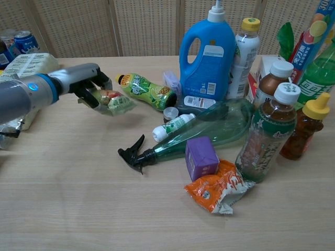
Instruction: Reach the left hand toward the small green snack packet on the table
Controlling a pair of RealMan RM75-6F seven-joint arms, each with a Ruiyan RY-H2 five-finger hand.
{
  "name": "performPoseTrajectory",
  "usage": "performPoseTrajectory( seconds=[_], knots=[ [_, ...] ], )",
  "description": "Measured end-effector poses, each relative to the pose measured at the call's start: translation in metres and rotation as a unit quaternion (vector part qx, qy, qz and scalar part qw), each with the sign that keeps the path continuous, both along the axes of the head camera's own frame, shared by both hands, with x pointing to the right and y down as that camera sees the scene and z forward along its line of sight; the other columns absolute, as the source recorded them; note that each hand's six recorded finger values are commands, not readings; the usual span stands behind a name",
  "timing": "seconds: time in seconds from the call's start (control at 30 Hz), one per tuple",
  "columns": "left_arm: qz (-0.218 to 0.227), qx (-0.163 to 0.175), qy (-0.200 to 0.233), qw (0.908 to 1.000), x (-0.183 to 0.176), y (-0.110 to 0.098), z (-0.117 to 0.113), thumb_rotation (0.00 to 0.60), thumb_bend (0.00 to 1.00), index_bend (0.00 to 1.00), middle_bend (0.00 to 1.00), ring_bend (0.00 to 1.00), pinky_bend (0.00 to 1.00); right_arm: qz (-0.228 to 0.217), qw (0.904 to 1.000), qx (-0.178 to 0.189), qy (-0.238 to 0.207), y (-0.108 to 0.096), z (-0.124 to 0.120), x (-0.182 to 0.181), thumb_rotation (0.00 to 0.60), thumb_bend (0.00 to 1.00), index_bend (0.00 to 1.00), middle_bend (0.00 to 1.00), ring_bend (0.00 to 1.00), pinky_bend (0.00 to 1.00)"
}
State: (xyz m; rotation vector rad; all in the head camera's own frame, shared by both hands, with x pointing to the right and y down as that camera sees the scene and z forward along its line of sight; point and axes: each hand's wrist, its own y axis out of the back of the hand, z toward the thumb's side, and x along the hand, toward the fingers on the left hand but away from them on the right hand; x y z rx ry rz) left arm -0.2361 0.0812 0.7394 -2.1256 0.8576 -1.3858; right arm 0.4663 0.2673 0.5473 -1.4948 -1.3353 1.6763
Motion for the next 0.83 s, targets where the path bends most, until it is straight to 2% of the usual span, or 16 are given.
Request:
performPoseTrajectory(
  seconds=[0.13, 0.3, 0.57, 0.7, 0.83],
  knots=[
    [-0.02, 0.022, 0.035, 0.9989, -0.014, -0.006, -0.038, 0.6, 0.32, 0.64, 0.63, 0.79, 0.25, -0.009, 0.9999, -0.001, -0.013, -0.002, 0.007, -0.007, 0.492, 0.04, 0.0, 0.0, 0.0, 0.0],
    [-0.044, 0.067, 0.081, 0.9935, -0.03, -0.017, -0.098, 0.6, 0.32, 0.64, 0.63, 0.78, 0.24, -0.017, 0.9995, 0.005, -0.027, -0.002, 0.01, -0.012, 0.49, 0.04, 0.0, 0.0, 0.0, 0.0],
    [-0.081, 0.139, 0.155, 0.9748, -0.048, -0.034, -0.189, 0.6, 0.32, 0.63, 0.62, 0.77, 0.23, -0.03, 0.9987, 0.004, -0.042, -0.003, 0.017, -0.017, 0.491, 0.04, 0.0, 0.0, 0.0, 0.0],
    [-0.09, 0.165, 0.173, 0.9669, -0.056, -0.036, -0.216, 0.6, 0.31, 0.63, 0.62, 0.77, 0.22, -0.039, 0.9979, 0.003, -0.051, -0.006, 0.021, -0.023, 0.491, 0.04, 0.0, 0.0, 0.0, 0.0],
    [-0.09, 0.169, 0.179, 0.965, -0.055, -0.037, -0.221, 0.6, 0.31, 0.63, 0.62, 0.77, 0.22, -0.038, 0.998, 0.003, -0.05, -0.007, 0.021, -0.023, 0.489, 0.04, 0.0, 0.0, 0.0, 0.0]
  ],
)
